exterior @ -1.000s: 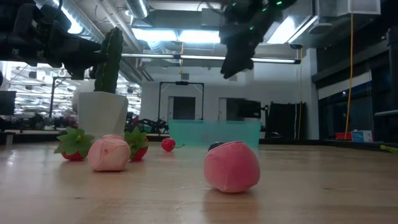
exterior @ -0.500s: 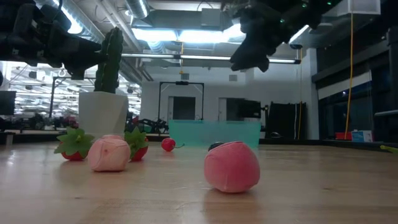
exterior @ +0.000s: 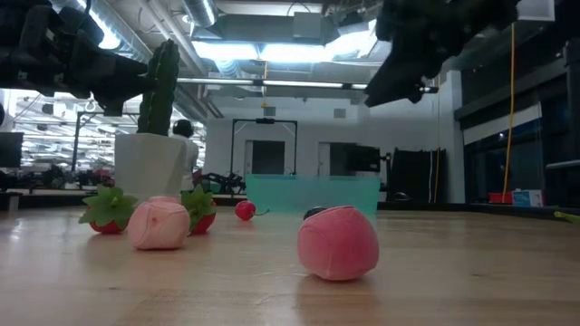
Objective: Pick and placing Produce into tupperware
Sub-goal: Put the strawberry into the container
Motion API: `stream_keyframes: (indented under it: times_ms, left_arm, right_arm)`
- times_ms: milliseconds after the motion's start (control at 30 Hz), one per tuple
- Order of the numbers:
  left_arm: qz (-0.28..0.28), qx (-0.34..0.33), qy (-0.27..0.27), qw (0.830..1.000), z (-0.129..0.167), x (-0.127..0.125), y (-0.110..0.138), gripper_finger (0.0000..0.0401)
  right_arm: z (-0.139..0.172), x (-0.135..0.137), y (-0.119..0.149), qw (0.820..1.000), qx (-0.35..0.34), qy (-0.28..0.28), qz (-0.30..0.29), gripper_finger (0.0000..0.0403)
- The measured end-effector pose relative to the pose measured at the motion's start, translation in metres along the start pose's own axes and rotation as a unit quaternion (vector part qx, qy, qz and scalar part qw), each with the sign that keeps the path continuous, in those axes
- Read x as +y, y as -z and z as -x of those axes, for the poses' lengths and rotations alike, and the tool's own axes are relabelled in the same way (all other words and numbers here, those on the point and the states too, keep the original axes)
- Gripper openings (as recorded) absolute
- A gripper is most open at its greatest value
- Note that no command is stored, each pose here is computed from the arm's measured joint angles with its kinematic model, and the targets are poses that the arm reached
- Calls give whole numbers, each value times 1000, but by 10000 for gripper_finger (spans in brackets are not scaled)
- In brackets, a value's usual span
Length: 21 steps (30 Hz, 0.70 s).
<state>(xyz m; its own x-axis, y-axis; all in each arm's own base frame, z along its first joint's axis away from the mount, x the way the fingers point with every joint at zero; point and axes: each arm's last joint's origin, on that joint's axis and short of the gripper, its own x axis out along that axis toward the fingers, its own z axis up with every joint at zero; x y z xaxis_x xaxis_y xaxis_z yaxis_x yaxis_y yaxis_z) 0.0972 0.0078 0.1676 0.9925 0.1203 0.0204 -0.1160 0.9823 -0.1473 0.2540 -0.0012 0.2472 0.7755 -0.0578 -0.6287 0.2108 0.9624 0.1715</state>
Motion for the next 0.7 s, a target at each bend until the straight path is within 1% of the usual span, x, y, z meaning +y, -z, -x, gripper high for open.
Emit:
stream_keyframes:
  times_ms: [167, 467, 567, 700]
  left_arm:
    - [0, 0, 0, 1000, 0, 0, 0, 181]
    - [0, 0, 0, 1000, 0, 0, 0, 181]
    - [0, 0, 0, 1000, 0, 0, 0, 181]
    - [0, 0, 0, 1000, 0, 0, 0, 181]
  right_arm:
    - [7, 14, 12, 999, 42, -15, -3, 158]
    - [14, 42, 35, 992, 116, -36, -32, 158]
    - [18, 53, 44, 988, 143, -40, -50, 158]
    - [25, 69, 54, 982, 163, -54, -76, 158]
